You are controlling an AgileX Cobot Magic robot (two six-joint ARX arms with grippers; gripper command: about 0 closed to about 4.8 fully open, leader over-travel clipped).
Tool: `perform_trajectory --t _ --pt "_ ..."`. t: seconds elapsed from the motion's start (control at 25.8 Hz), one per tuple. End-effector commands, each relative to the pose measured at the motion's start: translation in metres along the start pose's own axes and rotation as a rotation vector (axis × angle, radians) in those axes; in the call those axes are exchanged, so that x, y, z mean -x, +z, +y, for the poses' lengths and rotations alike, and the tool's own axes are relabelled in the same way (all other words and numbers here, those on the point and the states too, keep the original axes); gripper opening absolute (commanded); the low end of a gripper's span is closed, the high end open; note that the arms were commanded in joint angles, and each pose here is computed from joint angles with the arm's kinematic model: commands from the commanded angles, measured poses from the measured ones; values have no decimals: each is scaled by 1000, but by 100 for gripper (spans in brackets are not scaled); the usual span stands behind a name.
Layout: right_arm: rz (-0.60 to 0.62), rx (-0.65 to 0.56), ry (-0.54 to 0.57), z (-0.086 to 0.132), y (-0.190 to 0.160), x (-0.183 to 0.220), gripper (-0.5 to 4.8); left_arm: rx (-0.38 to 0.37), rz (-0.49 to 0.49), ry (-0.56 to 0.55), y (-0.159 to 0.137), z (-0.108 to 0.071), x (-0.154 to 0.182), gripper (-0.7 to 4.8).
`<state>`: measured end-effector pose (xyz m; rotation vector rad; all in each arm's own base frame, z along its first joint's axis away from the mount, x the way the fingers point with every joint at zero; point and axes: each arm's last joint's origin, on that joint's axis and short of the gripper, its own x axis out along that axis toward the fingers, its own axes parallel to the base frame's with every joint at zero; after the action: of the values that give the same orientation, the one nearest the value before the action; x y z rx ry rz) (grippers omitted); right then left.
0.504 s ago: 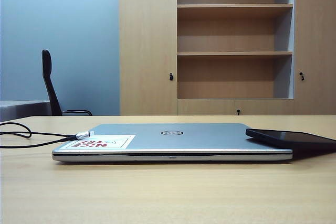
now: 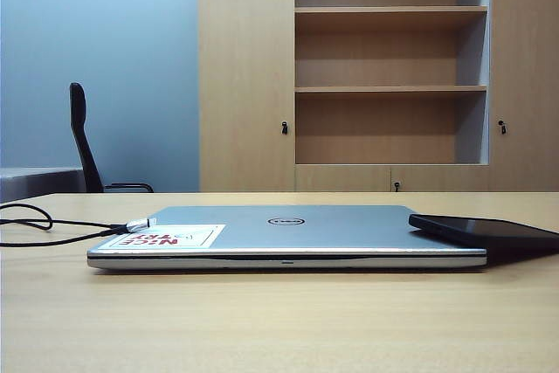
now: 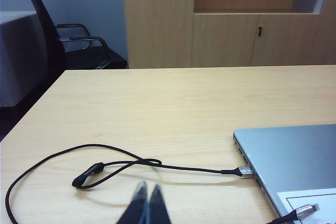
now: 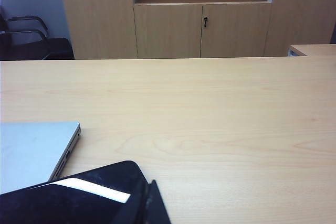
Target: Pick up the charging cable and the phone, plug the charging cable into the charging port on the phone, and finally place them back on the table.
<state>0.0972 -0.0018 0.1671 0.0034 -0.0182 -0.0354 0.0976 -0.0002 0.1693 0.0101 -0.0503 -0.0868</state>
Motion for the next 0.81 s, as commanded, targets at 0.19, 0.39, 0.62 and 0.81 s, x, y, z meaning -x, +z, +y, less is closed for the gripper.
perform_trajectory --t 0.19,0.39,0.62,0.81 --pt "-123 -11 1 0 39 8 -6 81 -98 -4 28 0 5 -6" --pt "-161 -31 3 0 73 11 -6 74 -188 -8 58 -1 13 -6" --pt "-154 -31 5 0 105 2 -6 86 -221 -12 83 -1 15 -6" --pt "-151 -28 35 2 127 -9 -6 97 -188 -10 101 0 7 -6"
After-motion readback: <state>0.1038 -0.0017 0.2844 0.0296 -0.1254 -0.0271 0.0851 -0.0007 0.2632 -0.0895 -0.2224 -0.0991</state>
